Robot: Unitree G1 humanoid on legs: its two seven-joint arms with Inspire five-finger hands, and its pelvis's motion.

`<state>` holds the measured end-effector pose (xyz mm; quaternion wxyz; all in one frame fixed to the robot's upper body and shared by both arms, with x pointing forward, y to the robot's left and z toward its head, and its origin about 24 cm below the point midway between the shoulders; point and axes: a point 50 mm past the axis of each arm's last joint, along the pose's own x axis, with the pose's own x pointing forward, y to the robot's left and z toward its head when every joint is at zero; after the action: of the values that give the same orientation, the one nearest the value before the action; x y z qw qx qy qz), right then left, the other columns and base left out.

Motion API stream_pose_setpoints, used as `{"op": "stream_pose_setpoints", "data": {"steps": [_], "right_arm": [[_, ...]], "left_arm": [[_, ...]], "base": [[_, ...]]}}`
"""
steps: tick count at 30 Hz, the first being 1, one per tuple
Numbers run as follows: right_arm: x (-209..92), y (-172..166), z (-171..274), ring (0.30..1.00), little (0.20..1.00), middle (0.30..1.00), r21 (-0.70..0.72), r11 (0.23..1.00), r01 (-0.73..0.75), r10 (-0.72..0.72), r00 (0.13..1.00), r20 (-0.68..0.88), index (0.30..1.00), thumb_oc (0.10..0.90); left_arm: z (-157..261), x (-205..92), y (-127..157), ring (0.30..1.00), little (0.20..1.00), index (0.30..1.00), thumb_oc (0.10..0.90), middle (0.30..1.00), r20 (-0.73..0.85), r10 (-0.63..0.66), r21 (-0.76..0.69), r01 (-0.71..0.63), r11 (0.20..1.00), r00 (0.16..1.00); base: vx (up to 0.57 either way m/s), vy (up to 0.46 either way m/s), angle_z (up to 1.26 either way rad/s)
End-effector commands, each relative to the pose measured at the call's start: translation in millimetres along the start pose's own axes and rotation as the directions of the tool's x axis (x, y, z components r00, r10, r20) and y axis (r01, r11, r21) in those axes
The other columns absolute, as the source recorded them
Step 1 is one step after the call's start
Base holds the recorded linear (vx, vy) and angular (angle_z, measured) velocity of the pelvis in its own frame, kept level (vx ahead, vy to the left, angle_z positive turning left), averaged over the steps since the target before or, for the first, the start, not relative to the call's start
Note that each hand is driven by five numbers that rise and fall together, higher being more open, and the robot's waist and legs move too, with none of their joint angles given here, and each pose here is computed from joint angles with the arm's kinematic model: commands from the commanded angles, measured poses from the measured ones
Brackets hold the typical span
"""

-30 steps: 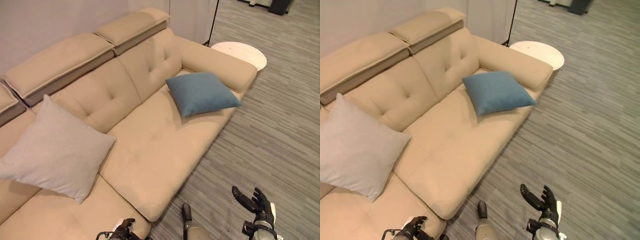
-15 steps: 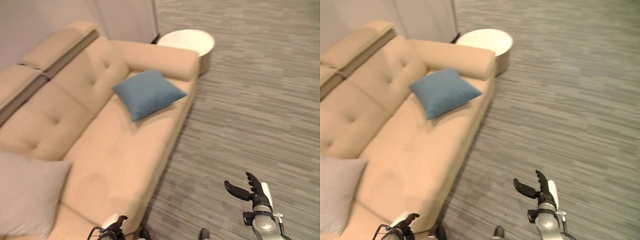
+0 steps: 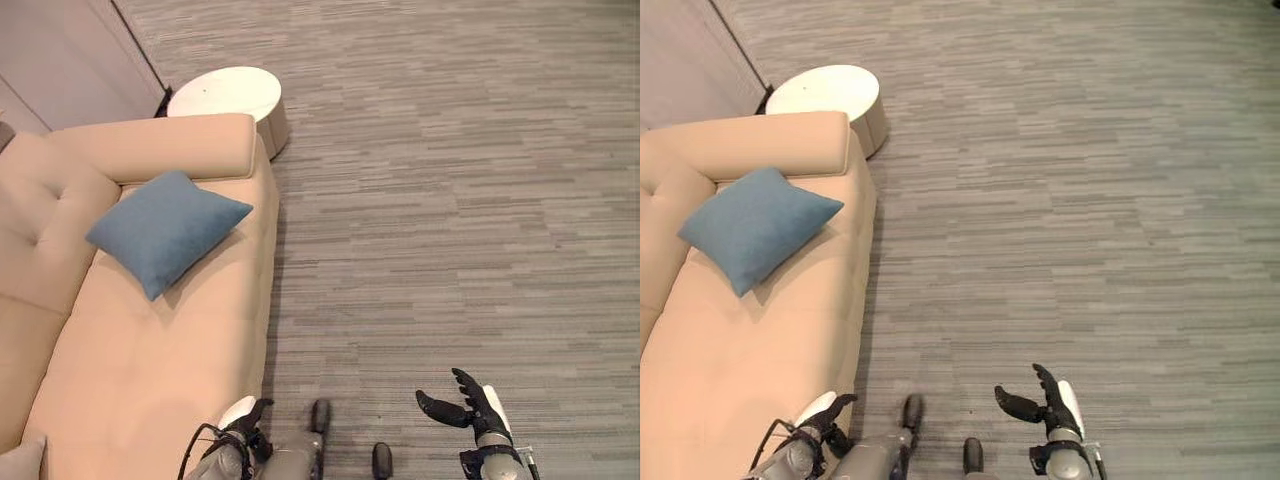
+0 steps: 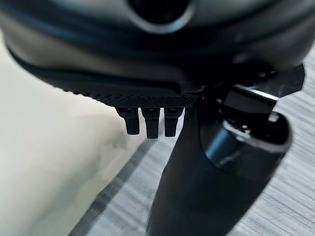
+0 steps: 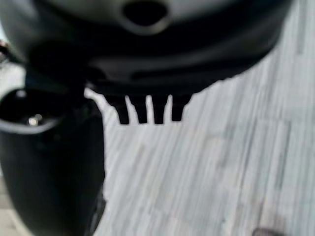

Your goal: Pick up all the scattered cushions and arrange them neatly on the sofa.

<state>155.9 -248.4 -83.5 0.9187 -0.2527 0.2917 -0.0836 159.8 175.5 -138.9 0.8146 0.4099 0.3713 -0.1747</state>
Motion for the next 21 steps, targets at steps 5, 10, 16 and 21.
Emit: {"op": "stream_pose_setpoints", "data": {"steps": [5,10,16,21], "right_arm": [[3,6,53,0.9,0.9,0.9,0.064,0.998,-0.013,-0.002,0.974,0.225,0.9,0.8],[2,18,53,0.9,0.9,0.9,0.081,0.995,-0.064,0.045,0.975,0.216,0.9,0.8],[20,1,43,0.9,0.9,0.9,0.112,0.994,0.021,-0.035,0.99,0.133,0.9,0.8],[17,-6,39,0.9,0.9,0.9,0.126,0.991,0.05,-0.066,0.989,0.131,0.9,0.8]], "left_arm": [[-5,1,-8,0.9,0.9,0.9,0.8,0.9,-0.058,0.004,-0.049,-0.006,0.999,0.998],[-15,0,2,0.9,0.9,0.9,0.8,0.9,-0.105,0.058,-0.132,-0.072,0.989,0.993],[11,7,14,0.9,0.9,0.9,0.8,0.9,0.009,0.078,-0.093,-0.077,0.993,0.997],[8,6,4,0.9,0.9,0.9,0.8,0.9,-0.007,0.035,-0.055,-0.036,0.998,0.999]], "base": [[0.32,0.006,-0.15],[0.28,0.032,0.07],[0.3,0.043,0.69],[0.18,-0.105,1.0]]}}
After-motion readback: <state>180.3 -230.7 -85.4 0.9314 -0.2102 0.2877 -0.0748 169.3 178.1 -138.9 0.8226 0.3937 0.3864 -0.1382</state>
